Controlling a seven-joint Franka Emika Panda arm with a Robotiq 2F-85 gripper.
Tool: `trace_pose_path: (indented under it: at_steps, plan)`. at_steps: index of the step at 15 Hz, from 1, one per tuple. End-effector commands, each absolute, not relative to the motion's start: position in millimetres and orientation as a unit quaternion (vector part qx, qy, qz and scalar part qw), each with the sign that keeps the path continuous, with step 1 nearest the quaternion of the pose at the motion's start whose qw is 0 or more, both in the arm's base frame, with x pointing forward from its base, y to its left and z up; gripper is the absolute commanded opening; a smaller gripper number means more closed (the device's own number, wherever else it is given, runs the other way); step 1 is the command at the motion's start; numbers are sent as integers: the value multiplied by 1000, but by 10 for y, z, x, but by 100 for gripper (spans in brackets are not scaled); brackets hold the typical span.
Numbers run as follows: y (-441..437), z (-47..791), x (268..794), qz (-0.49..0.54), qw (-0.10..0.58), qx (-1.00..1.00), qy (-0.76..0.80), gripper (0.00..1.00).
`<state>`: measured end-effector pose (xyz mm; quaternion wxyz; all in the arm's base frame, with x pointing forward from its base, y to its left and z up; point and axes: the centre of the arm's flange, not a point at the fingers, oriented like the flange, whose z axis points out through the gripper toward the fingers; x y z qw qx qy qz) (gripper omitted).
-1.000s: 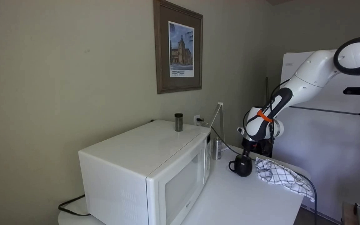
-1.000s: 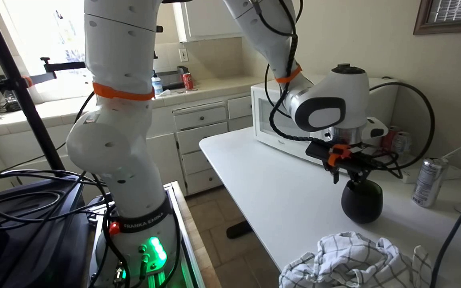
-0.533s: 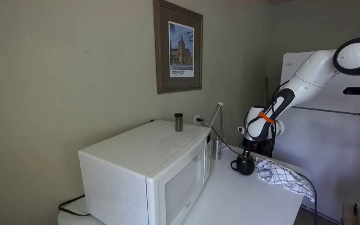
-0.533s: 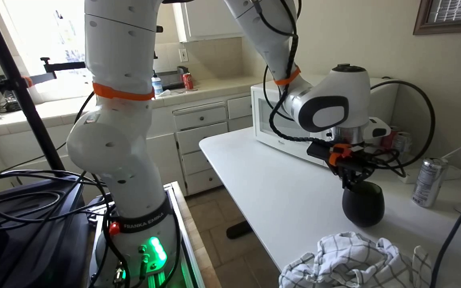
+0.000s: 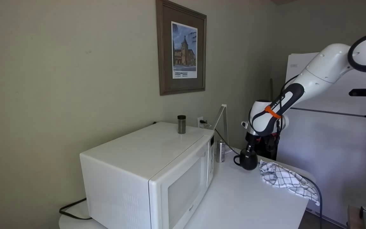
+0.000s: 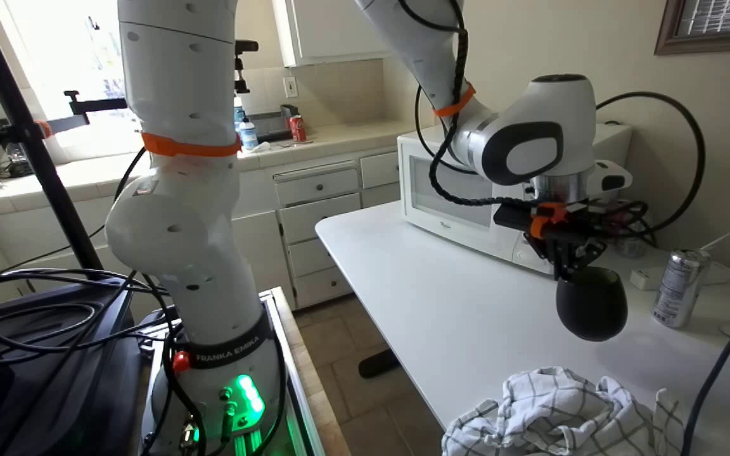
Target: Put the mug on top of the microwave
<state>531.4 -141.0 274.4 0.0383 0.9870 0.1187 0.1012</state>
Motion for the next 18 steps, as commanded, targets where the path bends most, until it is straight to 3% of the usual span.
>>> trace_pose_path:
  at_steps: [1, 8, 15, 16, 18]
  plan:
    - [-1420, 3612, 5315, 100, 43, 986, 122, 2]
    - [-1081, 5223, 5288, 102, 40, 981, 161, 2]
    - [35, 6707, 5388, 105, -16, 951, 291, 2]
    - [-174, 6295, 5218, 105, 9, 962, 253, 9]
    - [101, 6543, 5203, 110, -7, 954, 280, 9]
